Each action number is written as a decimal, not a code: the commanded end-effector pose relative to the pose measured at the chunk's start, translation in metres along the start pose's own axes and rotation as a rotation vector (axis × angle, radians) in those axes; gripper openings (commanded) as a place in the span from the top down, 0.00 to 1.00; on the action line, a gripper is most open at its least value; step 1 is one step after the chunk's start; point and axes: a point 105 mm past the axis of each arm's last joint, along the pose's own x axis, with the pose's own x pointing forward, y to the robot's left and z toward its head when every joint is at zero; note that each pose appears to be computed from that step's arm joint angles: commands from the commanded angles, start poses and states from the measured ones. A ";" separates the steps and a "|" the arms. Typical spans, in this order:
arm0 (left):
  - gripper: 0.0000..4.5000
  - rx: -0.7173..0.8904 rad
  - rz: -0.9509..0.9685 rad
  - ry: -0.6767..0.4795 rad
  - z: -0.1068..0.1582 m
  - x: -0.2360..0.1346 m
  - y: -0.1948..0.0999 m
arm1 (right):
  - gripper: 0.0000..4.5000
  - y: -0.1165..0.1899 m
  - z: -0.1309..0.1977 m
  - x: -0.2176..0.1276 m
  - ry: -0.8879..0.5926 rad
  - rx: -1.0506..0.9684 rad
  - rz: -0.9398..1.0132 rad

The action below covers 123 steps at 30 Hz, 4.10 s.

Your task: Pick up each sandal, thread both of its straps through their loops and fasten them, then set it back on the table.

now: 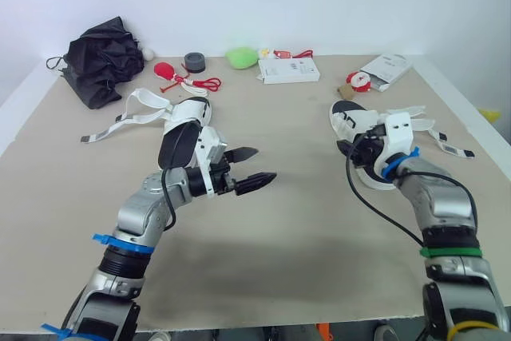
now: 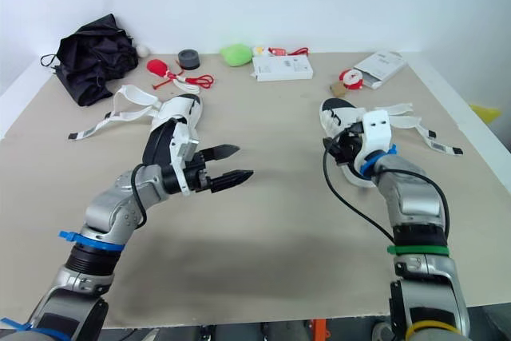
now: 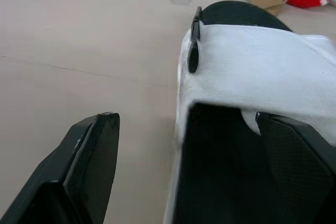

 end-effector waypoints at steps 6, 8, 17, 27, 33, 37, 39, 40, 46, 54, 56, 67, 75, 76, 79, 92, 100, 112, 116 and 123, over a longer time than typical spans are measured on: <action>0.00 0.091 0.045 -0.077 0.020 0.002 0.008 | 0.01 0.000 0.019 0.031 -0.048 -0.039 -0.029; 0.00 0.095 0.058 -0.083 0.020 0.002 0.010 | 0.01 -0.001 0.017 0.034 -0.047 -0.037 -0.041; 0.00 0.093 0.148 -0.123 0.024 -0.009 0.017 | 0.59 0.000 0.012 0.042 -0.080 -0.011 -0.039; 0.00 0.089 0.186 -0.128 0.034 -0.033 0.026 | 0.99 0.009 0.012 0.041 -0.100 -0.004 0.060; 0.00 0.075 0.153 -0.131 0.043 -0.039 0.028 | 0.99 0.020 0.016 0.033 -0.097 0.020 0.213; 0.00 0.054 0.080 -0.110 0.043 -0.043 0.020 | 0.99 0.049 0.026 0.013 -0.099 -0.022 0.483; 0.00 0.055 0.033 -0.084 0.042 -0.047 0.016 | 0.99 0.069 0.030 -0.009 -0.072 -0.070 0.674; 0.00 0.059 0.022 -0.073 0.042 -0.050 0.016 | 0.99 0.077 0.031 -0.018 -0.050 -0.096 0.753; 0.00 0.135 -0.046 0.000 0.053 -0.064 0.013 | 0.99 0.130 0.029 -0.068 0.089 -0.243 1.186; 0.00 0.119 -0.077 0.107 0.036 -0.080 0.003 | 0.99 0.173 0.008 -0.083 0.169 -0.374 1.427; 0.00 0.111 -0.093 0.149 0.027 -0.082 -0.002 | 0.99 0.176 0.004 -0.081 0.166 -0.378 1.435; 0.25 0.078 -0.165 0.221 0.007 -0.088 -0.013 | 1.00 0.193 -0.004 -0.067 0.107 -0.349 1.386; 0.96 0.135 -0.189 0.333 0.001 -0.099 -0.001 | 1.00 0.199 -0.014 -0.075 0.111 -0.362 1.441; 0.96 0.151 -0.179 0.346 0.001 -0.099 0.003 | 1.00 0.200 -0.015 -0.075 0.112 -0.367 1.444; 0.96 0.179 -0.143 0.384 -0.003 -0.098 0.014 | 1.00 0.199 -0.014 -0.074 0.112 -0.373 1.444; 0.96 0.179 -0.194 0.439 -0.024 -0.091 0.003 | 1.00 0.187 -0.018 -0.059 0.137 -0.394 1.426; 0.96 0.251 -0.093 0.516 -0.047 -0.089 0.018 | 1.00 0.186 -0.018 -0.061 0.140 -0.391 1.432; 0.96 0.266 -0.194 0.493 -0.050 -0.065 0.011 | 1.00 0.185 -0.016 -0.063 0.134 -0.387 1.421; 0.96 0.129 -0.244 0.413 -0.056 -0.061 -0.003 | 1.00 0.184 -0.016 -0.063 0.133 -0.386 1.410; 0.96 0.088 -0.266 0.503 -0.087 -0.084 0.000 | 1.00 0.183 -0.016 -0.065 0.135 -0.388 1.406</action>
